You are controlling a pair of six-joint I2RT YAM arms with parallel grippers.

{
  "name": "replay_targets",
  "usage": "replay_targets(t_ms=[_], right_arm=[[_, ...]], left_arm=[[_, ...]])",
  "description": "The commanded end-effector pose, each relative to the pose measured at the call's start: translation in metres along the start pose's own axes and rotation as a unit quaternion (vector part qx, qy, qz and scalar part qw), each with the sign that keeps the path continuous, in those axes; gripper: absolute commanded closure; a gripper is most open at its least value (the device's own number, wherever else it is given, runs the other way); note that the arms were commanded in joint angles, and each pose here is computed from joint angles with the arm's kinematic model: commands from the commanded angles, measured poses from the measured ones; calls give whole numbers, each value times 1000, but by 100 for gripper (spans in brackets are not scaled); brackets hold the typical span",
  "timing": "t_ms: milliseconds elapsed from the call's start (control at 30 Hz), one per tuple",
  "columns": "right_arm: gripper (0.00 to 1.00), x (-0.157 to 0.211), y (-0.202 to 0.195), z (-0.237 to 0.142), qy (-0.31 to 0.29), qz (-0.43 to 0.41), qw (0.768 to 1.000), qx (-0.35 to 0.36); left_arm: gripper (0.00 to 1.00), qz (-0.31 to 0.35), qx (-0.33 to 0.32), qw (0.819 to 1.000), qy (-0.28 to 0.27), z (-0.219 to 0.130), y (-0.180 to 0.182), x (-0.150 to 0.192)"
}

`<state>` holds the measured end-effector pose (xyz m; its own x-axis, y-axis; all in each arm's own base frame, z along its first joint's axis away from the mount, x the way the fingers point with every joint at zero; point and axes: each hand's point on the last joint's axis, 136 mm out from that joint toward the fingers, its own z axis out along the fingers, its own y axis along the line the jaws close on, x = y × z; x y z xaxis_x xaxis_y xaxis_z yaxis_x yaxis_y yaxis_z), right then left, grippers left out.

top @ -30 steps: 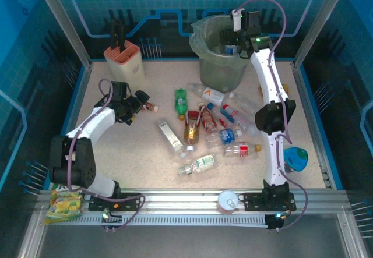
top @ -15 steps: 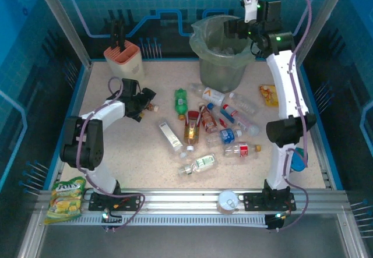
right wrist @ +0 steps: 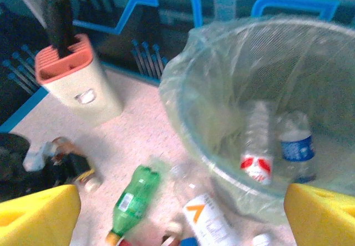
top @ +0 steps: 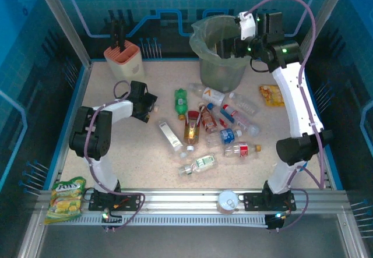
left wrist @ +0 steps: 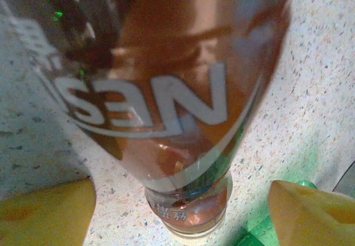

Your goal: Put the plastic bottles in the bin

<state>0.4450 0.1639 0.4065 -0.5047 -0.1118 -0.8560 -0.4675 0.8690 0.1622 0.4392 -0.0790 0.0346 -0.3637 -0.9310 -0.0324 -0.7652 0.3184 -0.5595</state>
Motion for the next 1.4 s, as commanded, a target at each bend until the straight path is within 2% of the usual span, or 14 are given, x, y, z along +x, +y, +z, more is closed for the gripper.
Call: replay_targets(t_ms=[0, 200, 333, 467, 600, 767, 833, 933, 1100, 1200, 1367], right_arm=[[5, 11, 26, -23, 2, 14, 999, -43], [5, 30, 27, -39, -1, 27, 999, -35], [5, 43, 25, -46, 6, 35, 999, -28], [5, 60, 25, -49, 15, 54, 998, -30], [6, 73, 30, -52, 20, 80, 996, -42], [7, 82, 42, -48, 30, 108, 991, -72], [7, 83, 52, -43, 33, 114, 989, -91], [8, 84, 67, -30, 39, 124, 984, -125], [8, 79, 99, -1, 44, 144, 968, -199], [8, 79, 116, 16, 51, 150, 961, -226], [9, 88, 130, 42, 73, 165, 951, -250]], left_arm=[[25, -22, -9, 1000, -13, 12, 5, -2], [49, -35, -16, 999, -11, 17, 12, -1], [61, -31, -17, 999, -20, 9, 13, -3], [63, -15, -11, 999, -27, -5, 11, -2], [66, 27, 12, 999, -38, -35, -1, 0], [71, 152, 66, 985, -39, -88, -26, 13], [74, 208, 100, 973, -21, -109, -38, 25], [78, 302, 168, 937, 42, -138, -58, 59], [87, 407, 256, 864, 151, -180, -78, 129], [100, 439, 286, 833, 180, -198, -85, 160], [100, 443, 349, 797, 217, -220, -95, 195]])
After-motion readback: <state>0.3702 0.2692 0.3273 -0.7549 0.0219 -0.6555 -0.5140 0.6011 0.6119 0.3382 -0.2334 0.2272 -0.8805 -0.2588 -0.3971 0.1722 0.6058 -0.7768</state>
